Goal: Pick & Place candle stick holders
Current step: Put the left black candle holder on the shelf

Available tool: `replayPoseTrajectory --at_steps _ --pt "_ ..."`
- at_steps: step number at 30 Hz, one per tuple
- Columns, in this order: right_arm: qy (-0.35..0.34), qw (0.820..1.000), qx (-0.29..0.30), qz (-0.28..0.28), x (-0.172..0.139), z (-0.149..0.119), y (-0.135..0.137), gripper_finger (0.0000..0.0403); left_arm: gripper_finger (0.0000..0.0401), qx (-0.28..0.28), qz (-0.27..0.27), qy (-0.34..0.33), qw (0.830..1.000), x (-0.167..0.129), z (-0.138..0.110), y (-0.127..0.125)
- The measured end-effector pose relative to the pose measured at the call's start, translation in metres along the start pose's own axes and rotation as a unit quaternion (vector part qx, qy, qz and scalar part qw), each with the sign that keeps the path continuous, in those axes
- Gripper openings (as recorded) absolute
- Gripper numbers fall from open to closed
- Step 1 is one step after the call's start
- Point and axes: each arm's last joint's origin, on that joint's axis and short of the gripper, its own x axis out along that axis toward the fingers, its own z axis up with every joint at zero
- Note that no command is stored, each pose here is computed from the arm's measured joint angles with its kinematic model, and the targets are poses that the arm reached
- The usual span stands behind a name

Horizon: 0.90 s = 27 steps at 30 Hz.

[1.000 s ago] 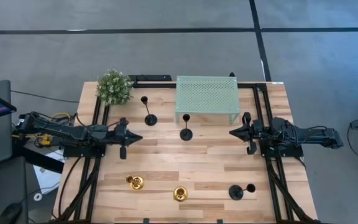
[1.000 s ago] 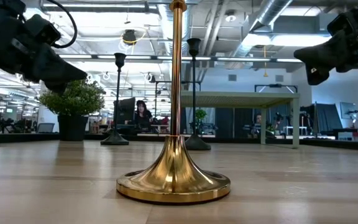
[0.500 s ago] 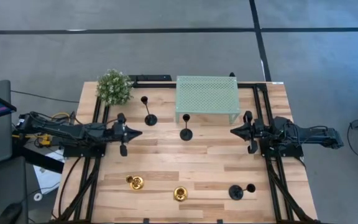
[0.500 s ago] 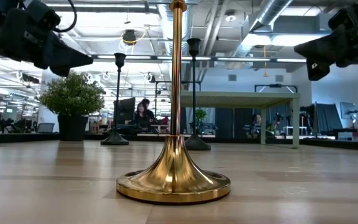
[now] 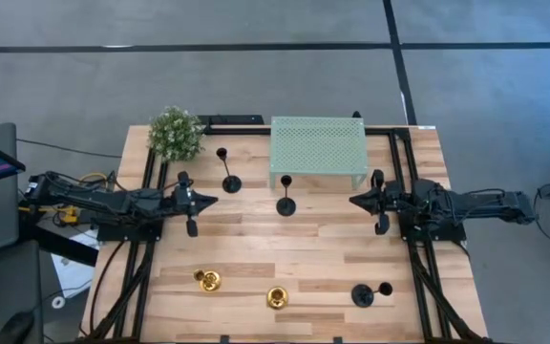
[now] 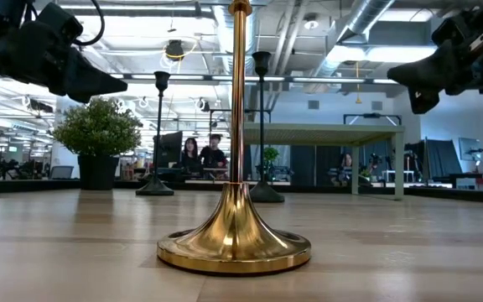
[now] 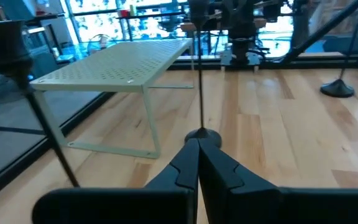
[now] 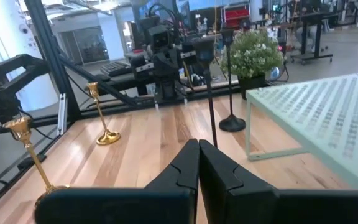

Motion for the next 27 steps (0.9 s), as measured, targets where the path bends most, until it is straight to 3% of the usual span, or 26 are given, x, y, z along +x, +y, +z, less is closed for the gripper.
replayPoseTrajectory --at_steps 11,27 --pt "0.006 1.0 -0.01 -0.001 0.007 0.0 0.0 0.0 0.0018 0.001 0.094 0.007 0.996 0.0 -0.001 0.005" --pt "-0.008 1.0 -0.022 0.0 0.008 0.003 0.001 0.0 0.02 0.005 0.162 0.074 0.984 0.015 -0.016 0.001"
